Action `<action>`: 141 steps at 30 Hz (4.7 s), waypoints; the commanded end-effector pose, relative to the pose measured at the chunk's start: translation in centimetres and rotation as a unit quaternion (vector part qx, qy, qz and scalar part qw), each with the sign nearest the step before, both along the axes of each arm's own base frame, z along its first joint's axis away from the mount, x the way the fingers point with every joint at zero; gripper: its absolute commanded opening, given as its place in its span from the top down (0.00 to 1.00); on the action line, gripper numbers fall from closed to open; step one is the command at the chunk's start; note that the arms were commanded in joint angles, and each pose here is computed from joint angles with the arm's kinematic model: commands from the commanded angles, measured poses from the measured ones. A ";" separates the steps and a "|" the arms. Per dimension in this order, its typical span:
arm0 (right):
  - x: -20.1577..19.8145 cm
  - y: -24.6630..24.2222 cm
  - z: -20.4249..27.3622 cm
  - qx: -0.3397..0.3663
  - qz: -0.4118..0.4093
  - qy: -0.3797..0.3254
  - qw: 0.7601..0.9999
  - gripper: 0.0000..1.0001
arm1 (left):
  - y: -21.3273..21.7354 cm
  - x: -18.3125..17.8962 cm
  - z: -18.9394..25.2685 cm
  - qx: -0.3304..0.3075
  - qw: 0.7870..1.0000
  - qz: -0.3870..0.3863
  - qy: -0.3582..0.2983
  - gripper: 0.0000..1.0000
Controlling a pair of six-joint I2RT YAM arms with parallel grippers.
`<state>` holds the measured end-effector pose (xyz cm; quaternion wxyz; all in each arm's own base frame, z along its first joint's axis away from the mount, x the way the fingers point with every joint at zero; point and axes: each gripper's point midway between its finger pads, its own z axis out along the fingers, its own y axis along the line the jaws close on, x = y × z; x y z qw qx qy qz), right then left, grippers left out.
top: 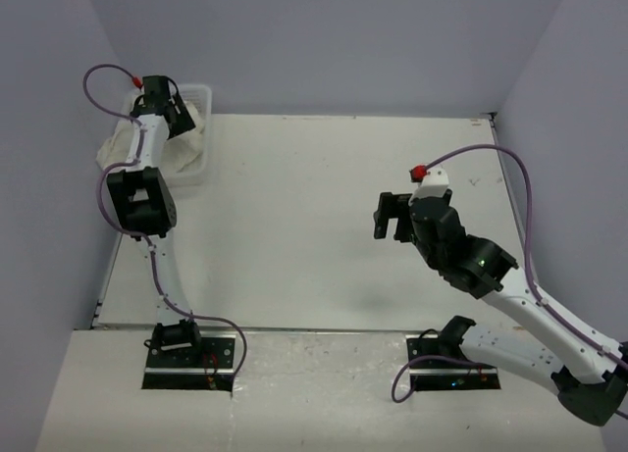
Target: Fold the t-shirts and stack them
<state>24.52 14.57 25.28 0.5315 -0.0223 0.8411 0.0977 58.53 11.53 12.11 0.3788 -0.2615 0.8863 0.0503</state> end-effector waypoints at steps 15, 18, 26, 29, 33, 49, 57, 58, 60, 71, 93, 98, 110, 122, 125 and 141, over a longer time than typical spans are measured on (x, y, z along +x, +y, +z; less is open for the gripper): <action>-2.1 -0.1 -0.3 0.043 0.030 -0.006 0.999 0.01 | 1.8 2.5 -5.0 0.034 0.999 -0.009 0.019 0.35; -2.1 0.0 -0.9 0.039 0.031 0.000 0.999 0.01 | 1.4 3.3 -4.3 0.026 1.000 -0.016 0.000 0.83; -1.3 1.6 -3.7 0.032 0.035 0.031 0.998 0.01 | -2.6 4.0 15.2 0.017 0.971 -0.087 -0.221 1.00; -0.8 1.7 -4.3 0.025 0.028 0.038 0.999 0.01 | -5.3 1.9 26.2 0.028 0.937 -0.134 -0.321 1.00; -0.4 2.3 -5.0 0.019 0.027 0.050 0.998 0.01 | -8.5 -3.3 38.7 0.038 0.880 -0.196 -0.432 1.00; -0.6 -0.8 -3.2 0.047 -0.072 0.039 0.996 0.01 | -22.8 -26.1 53.3 -0.086 0.680 -0.457 -0.567 1.00; -0.7 -4.4 1.2 0.044 -0.152 -0.001 0.987 0.01 | -32.6 -25.2 42.8 -0.215 0.662 -0.550 -0.461 1.00; -0.7 -4.8 1.6 0.040 -0.158 -0.009 0.987 0.01 | -34.8 -25.5 41.4 -0.233 0.654 -0.567 -0.444 1.00; -0.7 -5.5 2.7 0.038 -0.169 -0.018 0.985 0.01 | -37.5 -25.2 38.7 -0.251 0.655 -0.579 -0.415 1.00; -1.7 -7.3 3.4 0.039 -0.201 -0.018 0.979 0.01 | -50.6 -26.8 28.1 -0.300 0.642 -0.644 -0.288 1.00; -1.0 -4.4 0.3 0.033 -0.145 0.011 0.989 0.01 | -39.1 -9.8 7.5 -0.078 0.904 -0.412 -0.084 1.00; -1.5 -4.3 -0.6 0.038 -0.138 0.022 0.989 0.01 | -39.5 -6.6 3.6 -0.064 0.912 -0.401 -0.046 1.00; -2.3 -5.2 -1.4 0.041 -0.136 0.014 0.990 0.01 | -33.8 -4.3 -4.6 -0.004 0.945 -0.324 0.035 1.00; -1.7 -3.9 -2.0 0.040 -0.119 0.020 0.992 0.01 | -25.0 -7.7 -4.5 0.058 0.972 -0.213 0.084 1.00; -1.6 -3.7 -1.8 0.039 -0.113 0.018 0.993 0.01 | -22.5 -8.8 -4.1 0.072 0.976 -0.184 0.091 1.00; -2.6 -4.7 -1.8 0.047 -0.109 0.014 0.993 0.01 | -11.8 -9.2 -3.9 0.047 0.989 -0.085 0.108 1.00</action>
